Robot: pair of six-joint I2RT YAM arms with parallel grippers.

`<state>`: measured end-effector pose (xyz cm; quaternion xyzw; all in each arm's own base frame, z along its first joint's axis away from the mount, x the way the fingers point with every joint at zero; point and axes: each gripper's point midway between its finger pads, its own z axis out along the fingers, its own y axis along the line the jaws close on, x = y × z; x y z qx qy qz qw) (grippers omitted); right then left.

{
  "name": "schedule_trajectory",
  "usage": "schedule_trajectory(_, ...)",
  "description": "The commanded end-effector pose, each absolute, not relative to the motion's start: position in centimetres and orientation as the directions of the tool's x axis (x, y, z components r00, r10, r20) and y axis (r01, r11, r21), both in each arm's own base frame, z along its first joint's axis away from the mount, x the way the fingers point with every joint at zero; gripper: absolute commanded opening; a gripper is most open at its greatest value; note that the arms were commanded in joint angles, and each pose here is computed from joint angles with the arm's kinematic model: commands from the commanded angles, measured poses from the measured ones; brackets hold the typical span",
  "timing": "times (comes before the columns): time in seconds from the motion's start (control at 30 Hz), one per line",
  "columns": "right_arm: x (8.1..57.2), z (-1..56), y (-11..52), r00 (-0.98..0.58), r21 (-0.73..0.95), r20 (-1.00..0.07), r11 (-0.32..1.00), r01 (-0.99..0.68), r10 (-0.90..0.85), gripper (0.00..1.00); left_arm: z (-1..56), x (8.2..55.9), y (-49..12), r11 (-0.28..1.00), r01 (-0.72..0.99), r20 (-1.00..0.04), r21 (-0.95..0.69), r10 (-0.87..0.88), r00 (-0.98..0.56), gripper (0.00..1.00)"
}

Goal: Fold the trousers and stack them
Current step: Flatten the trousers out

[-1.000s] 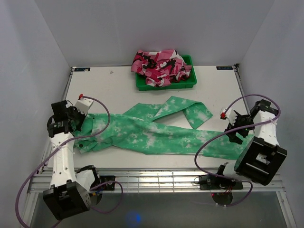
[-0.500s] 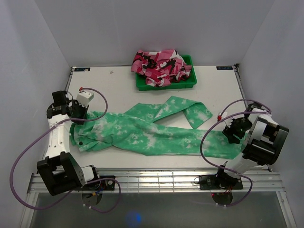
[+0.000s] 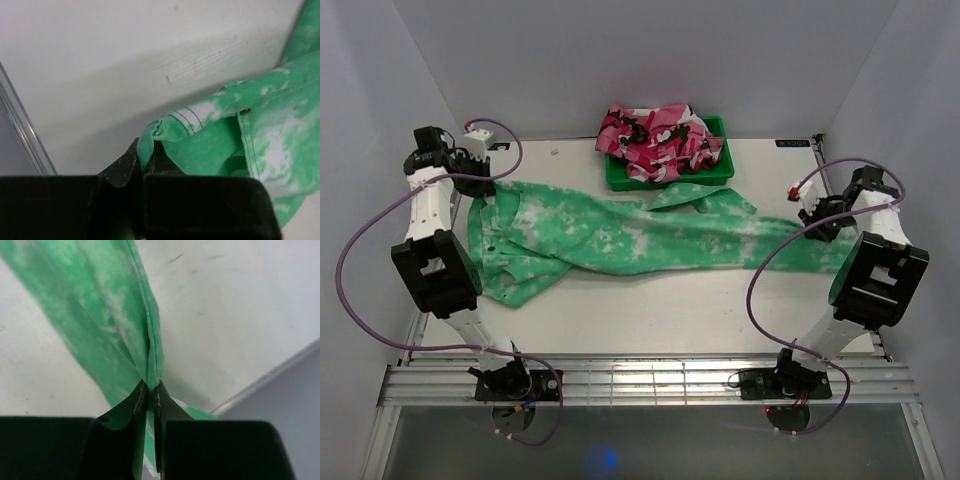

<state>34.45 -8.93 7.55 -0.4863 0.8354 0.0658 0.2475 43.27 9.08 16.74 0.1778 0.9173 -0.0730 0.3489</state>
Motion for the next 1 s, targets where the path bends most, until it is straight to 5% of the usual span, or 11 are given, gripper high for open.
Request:
schedule_trajectory(0.0,36.5,15.7,-9.0,-0.308,-0.266,-0.587,0.538,-0.800,-0.749,0.08,25.8,44.5,9.2,0.918,0.392,-0.799,0.052,0.274,-0.536,0.00)
schedule_trajectory(0.2,31.5,19.2,-8.1,-0.150,-0.372,-0.548,0.401,-0.837,-0.823,0.08,28.9,36.7,7.3,0.834,0.532,-0.833,0.148,0.395,-0.388,0.00)
schedule_trajectory(0.4,23.9,12.3,-8.7,-0.076,-0.364,-0.382,0.226,-0.903,-0.921,0.08,18.7,22.9,4.7,0.619,0.758,-0.657,0.206,0.661,-0.361,0.00)
schedule_trajectory(0.53,21.8,9.6,-10.7,-0.118,-0.321,-0.318,0.224,-0.920,-0.941,0.08,12.8,16.1,3.4,0.567,0.817,-0.553,0.109,0.717,-0.424,0.02)
schedule_trajectory(0.6,22.3,10.1,-11.5,-0.136,-0.326,-0.316,0.243,-0.914,-0.939,0.22,11.8,15.2,2.7,0.579,0.811,-0.560,0.082,0.700,-0.443,0.12)
schedule_trajectory(0.63,22.6,10.4,-11.8,-0.161,-0.326,-0.328,0.272,-0.906,-0.931,0.47,12.0,15.2,2.4,0.601,0.796,-0.576,0.070,0.676,-0.460,0.30)
schedule_trajectory(0.73,24.4,13.4,-11.6,-0.156,-0.356,-0.396,0.308,-0.883,-0.905,0.87,14.9,17.0,1.7,0.638,0.763,-0.658,0.099,0.617,-0.431,0.52)
schedule_trajectory(0.77,24.7,14.0,-11.3,-0.158,-0.350,-0.423,0.322,-0.880,-0.892,0.94,15.8,17.5,1.5,0.666,0.742,-0.682,0.079,0.579,-0.447,0.60)
schedule_trajectory(0.93,27.6,19.4,-8.5,-0.118,-0.368,-0.579,0.388,-0.845,-0.807,0.96,22.7,20.8,0.4,0.718,0.690,-0.815,0.090,0.451,-0.364,0.77)
schedule_trajectory(0.97,28.0,19.7,-8.1,-0.145,-0.339,-0.615,0.425,-0.839,-0.776,0.95,23.6,21.2,0.2,0.726,0.683,-0.832,0.077,0.425,-0.358,0.93)
